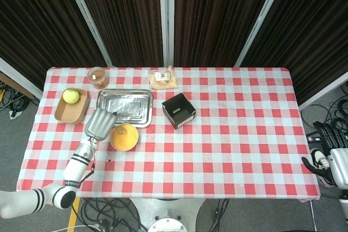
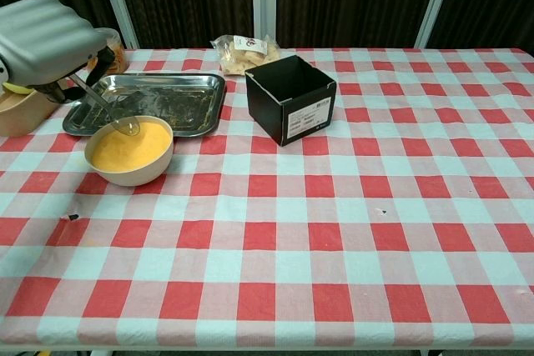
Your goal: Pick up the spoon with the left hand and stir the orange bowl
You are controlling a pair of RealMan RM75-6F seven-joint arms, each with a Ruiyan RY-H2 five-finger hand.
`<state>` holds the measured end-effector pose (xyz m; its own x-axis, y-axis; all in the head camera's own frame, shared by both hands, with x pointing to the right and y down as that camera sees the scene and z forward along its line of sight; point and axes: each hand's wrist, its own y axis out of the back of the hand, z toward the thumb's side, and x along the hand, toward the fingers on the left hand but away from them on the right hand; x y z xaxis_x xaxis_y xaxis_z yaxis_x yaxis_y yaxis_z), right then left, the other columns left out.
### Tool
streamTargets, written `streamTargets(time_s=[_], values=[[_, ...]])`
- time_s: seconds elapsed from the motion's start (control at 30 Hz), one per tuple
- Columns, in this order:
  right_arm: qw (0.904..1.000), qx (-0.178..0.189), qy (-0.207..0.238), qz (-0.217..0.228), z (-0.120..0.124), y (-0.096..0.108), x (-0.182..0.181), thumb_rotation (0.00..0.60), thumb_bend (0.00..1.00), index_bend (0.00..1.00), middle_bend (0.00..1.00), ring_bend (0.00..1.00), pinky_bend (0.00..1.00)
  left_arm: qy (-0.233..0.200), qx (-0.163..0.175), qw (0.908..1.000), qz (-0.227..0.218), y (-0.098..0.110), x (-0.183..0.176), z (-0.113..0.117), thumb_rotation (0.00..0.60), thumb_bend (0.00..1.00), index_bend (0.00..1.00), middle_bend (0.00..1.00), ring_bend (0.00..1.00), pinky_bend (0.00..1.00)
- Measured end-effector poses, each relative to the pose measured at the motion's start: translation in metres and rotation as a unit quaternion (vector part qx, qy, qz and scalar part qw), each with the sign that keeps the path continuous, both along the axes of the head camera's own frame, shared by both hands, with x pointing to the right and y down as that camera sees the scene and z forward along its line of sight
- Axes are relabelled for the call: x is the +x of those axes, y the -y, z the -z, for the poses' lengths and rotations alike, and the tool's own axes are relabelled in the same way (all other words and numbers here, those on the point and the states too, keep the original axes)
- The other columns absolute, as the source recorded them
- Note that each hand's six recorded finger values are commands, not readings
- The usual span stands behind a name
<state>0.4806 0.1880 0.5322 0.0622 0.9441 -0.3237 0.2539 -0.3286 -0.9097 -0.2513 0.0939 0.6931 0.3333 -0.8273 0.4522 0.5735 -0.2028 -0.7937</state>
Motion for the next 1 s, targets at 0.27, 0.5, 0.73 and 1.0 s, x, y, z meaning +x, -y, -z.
streamTargets(time_s=[0.27, 0.5, 0.73, 1.0], values=[[1.0, 0.0, 0.0, -0.001, 0.0, 0.0, 0.0, 0.6, 0.2, 0.0, 0.07, 0.0, 0.0, 0.057, 0.036, 0.9962, -0.054, -0.012, 0.011, -0.01, 0.6, 0.42, 0.69, 0.95, 0.92, 0.99], [1.0, -0.003, 0.001, -0.002, -0.002, -0.001, 0.0, 0.6, 0.2, 0.0, 0.07, 0.0, 0.0, 0.091, 0.055, 0.9908, -0.083, -0.023, 0.018, -0.018, 0.6, 0.42, 0.69, 0.95, 0.92, 0.99], [1.0, -0.003, 0.001, -0.003, -0.002, -0.001, 0.001, 0.6, 0.2, 0.0, 0.07, 0.0, 0.0, 0.08, 0.037, 0.9924, -0.086, -0.032, 0.027, -0.024, 0.6, 0.42, 0.69, 0.95, 0.92, 0.99], [1.0, -0.002, -0.001, -0.004, -0.001, 0.0, 0.002, 0.6, 0.2, 0.0, 0.07, 0.0, 0.0, 0.024, -0.016, 0.999, -0.035, -0.03, 0.024, -0.026, 0.6, 0.42, 0.69, 0.95, 0.92, 0.99]])
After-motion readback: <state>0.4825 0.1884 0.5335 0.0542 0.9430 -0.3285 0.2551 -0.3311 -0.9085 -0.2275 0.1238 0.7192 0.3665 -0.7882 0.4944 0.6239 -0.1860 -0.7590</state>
